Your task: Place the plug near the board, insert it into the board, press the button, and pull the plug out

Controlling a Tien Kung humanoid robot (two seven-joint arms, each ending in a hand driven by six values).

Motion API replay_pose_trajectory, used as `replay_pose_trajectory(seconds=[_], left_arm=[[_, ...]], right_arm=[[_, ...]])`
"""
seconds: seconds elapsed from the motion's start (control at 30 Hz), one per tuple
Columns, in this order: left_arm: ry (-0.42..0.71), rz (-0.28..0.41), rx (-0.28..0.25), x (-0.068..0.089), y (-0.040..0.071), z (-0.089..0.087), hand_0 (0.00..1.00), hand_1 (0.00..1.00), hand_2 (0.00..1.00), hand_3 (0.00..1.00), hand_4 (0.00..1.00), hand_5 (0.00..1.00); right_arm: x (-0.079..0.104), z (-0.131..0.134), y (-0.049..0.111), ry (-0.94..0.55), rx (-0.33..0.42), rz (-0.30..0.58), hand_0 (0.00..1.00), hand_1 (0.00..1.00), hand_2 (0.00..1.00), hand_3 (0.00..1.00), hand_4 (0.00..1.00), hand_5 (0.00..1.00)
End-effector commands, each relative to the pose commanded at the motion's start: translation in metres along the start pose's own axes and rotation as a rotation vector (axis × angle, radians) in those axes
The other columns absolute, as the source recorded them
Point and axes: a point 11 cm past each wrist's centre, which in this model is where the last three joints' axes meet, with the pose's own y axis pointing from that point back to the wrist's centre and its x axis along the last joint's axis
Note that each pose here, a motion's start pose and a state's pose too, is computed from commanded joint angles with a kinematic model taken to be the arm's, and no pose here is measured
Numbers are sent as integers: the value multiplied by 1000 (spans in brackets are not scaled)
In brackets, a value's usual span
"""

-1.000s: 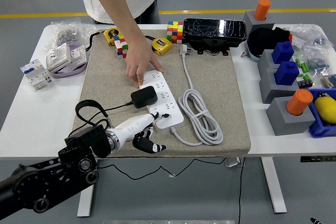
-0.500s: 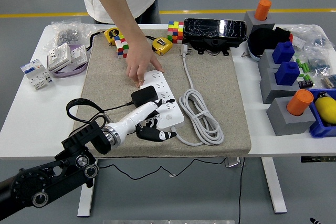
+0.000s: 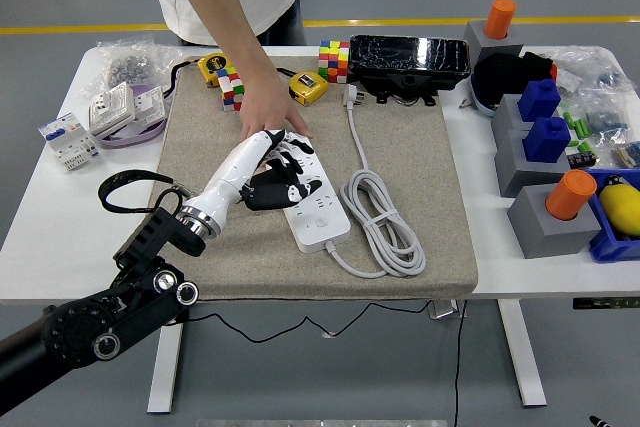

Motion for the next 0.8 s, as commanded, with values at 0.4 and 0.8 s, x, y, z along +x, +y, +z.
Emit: replay_pose_trajectory(seconds=[0.4,0.8], left_arm=[[-106,-7,80,0,-2,-25,787,834,815,853,894,234],[-98,-21,133,-5,-7,-39,483,532,517,548,760,179]], right_arm=[[0,2,0,2,-4,0,542,643,657,558,897,419],[0,0,0,0,-1,-1,542,643,657,558,897,419]])
